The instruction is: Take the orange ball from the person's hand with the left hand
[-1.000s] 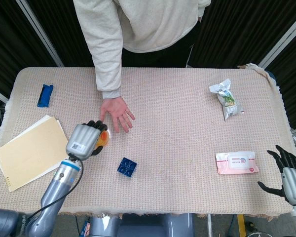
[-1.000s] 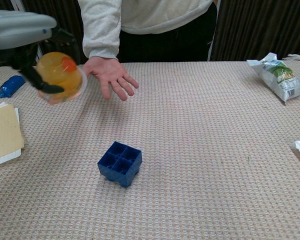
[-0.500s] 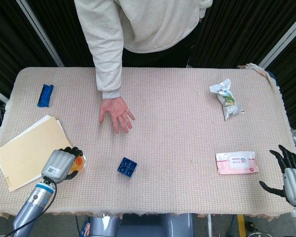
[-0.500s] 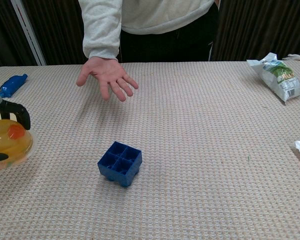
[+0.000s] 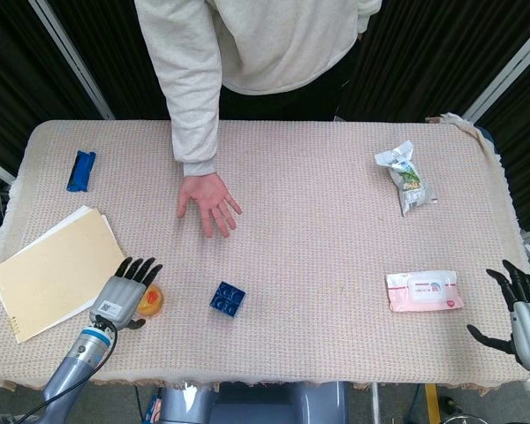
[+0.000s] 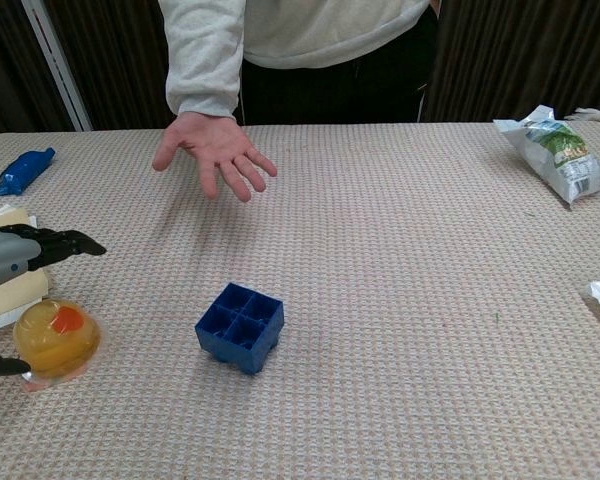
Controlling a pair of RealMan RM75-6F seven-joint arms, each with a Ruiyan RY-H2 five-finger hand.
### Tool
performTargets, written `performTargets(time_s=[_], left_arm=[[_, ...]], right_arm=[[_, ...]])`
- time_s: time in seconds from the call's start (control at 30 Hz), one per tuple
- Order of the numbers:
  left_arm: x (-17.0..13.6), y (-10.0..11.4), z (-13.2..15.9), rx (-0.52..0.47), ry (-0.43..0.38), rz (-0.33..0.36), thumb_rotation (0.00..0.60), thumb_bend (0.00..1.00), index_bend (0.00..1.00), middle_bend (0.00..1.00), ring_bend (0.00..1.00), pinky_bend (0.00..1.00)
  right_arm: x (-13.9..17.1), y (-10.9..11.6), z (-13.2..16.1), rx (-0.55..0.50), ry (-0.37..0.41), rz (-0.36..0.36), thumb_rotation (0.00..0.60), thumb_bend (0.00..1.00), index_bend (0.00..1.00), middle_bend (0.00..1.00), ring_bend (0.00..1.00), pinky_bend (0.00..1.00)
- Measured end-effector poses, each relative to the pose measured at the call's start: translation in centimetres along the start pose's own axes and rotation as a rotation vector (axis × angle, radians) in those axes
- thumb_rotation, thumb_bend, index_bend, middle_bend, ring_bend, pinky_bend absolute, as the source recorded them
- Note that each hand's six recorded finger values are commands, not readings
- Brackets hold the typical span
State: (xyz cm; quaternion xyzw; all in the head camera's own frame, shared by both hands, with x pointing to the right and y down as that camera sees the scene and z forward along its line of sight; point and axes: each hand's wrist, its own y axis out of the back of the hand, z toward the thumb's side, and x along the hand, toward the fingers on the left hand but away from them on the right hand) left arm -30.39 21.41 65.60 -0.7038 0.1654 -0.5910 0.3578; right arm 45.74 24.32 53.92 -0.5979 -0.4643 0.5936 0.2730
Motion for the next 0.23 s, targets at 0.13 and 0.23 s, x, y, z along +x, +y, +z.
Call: performTargets(time_s=[0.13, 0.23], left_arm=[[-1.3, 1.5, -0.6, -0.021, 0.004, 0.068, 0.600, 0.18, 0.02, 0.00, 0.00, 0.00], [-3.0, 2.8, -1.5, -0.024, 0.007, 0.153, 0.600, 0.17, 0.01, 0.00, 0.00, 0.00]], right_arm=[[0.0, 0.1, 0.0, 0.000, 0.000, -0.002, 0.600, 0.07, 0.15, 0.00, 0.00, 0.00], [-0.1, 0.0, 0.0, 0.000, 0.002, -0.001, 0.600, 0.07, 0.15, 0.00, 0.00, 0.00]])
